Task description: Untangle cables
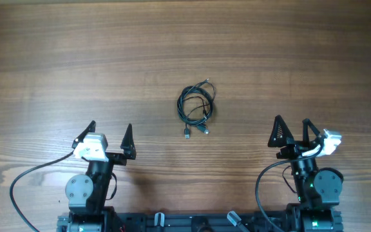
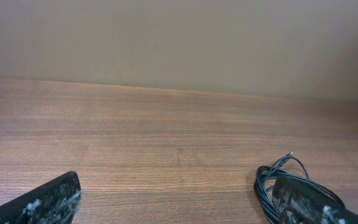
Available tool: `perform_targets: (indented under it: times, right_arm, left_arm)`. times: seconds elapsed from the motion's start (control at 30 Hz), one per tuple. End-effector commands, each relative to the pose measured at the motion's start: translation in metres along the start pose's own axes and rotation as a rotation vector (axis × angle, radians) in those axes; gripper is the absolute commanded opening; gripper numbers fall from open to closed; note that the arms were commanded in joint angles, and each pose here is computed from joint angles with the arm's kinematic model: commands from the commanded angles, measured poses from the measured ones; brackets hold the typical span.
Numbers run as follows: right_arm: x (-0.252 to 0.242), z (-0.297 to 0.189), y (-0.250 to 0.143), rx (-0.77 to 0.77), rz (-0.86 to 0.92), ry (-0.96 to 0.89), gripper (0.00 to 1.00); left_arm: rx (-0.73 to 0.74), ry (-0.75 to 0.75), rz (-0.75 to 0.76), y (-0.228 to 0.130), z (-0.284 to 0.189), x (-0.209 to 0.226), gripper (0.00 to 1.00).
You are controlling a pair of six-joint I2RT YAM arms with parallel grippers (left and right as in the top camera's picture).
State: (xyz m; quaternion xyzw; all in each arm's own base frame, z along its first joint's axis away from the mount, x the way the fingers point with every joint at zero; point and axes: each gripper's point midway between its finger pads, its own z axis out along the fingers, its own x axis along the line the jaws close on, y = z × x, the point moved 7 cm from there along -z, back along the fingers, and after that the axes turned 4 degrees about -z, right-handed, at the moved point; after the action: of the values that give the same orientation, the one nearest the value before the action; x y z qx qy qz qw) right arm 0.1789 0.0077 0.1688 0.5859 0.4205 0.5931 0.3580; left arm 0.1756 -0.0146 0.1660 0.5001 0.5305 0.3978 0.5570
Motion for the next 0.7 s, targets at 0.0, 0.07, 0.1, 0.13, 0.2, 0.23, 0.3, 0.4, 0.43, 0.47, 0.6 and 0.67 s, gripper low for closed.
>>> perform_targets:
  times: [0.0, 0.07, 0.1, 0.13, 0.2, 0.23, 0.3, 0.4, 0.43, 0.47, 0.6, 0.67]
  right_arm:
    - [0.004, 0.000, -0.001, 0.014, -0.076, 0.043, 1.00]
    - [0.013, -0.001, -0.004, 0.035, -0.152, 0.127, 1.00]
    - [0.016, -0.001, -0.004, 0.041, -0.163, 0.155, 1.00]
    - [0.017, -0.001, -0.005, 0.045, -0.163, 0.170, 1.00]
    - [0.020, -0.002, -0.005, 0.052, -0.163, 0.195, 1.00]
    - [0.021, -0.002, -0.006, 0.056, -0.163, 0.206, 1.00]
    - [0.023, -0.003, -0.006, 0.063, -0.174, 0.227, 1.00]
    - [0.028, -0.005, -0.009, 0.104, -0.190, 0.272, 1.00]
    - [0.029, -0.005, -0.010, 0.123, -0.186, 0.286, 1.00]
    - [0.030, -0.005, -0.011, 0.134, -0.184, 0.293, 1.00]
    - [0.033, -0.004, -0.005, 0.160, -0.191, 0.289, 0.99]
    - [0.037, -0.004, 0.000, 0.171, -0.188, 0.306, 1.00]
  left_arm:
    - [0.003, 0.000, -0.050, -0.003, 0.000, 0.000, 1.00]
    - [0.001, -0.002, -0.087, -0.002, 0.000, 0.000, 1.00]
    - [0.004, -0.011, -0.093, -0.002, 0.000, -0.001, 1.00]
    - [0.004, -0.023, -0.093, -0.002, 0.000, -0.002, 1.00]
    - [-0.004, -0.030, -0.091, -0.001, 0.000, -0.003, 1.00]
    - [-0.013, -0.045, -0.088, 0.001, 0.000, -0.005, 1.00]
    - [-0.030, -0.064, -0.083, 0.005, 0.000, -0.007, 1.00]
    - [-0.028, -0.087, -0.082, 0.006, -0.001, -0.009, 1.00]
    - [-0.029, -0.097, -0.082, 0.007, -0.001, -0.011, 1.00]
    - [-0.031, -0.107, -0.081, 0.009, -0.002, -0.012, 1.00]
    - [-0.012, -0.125, -0.083, 0.025, -0.008, -0.018, 1.00]
    - [-0.002, -0.123, -0.085, 0.036, -0.012, -0.021, 1.00]
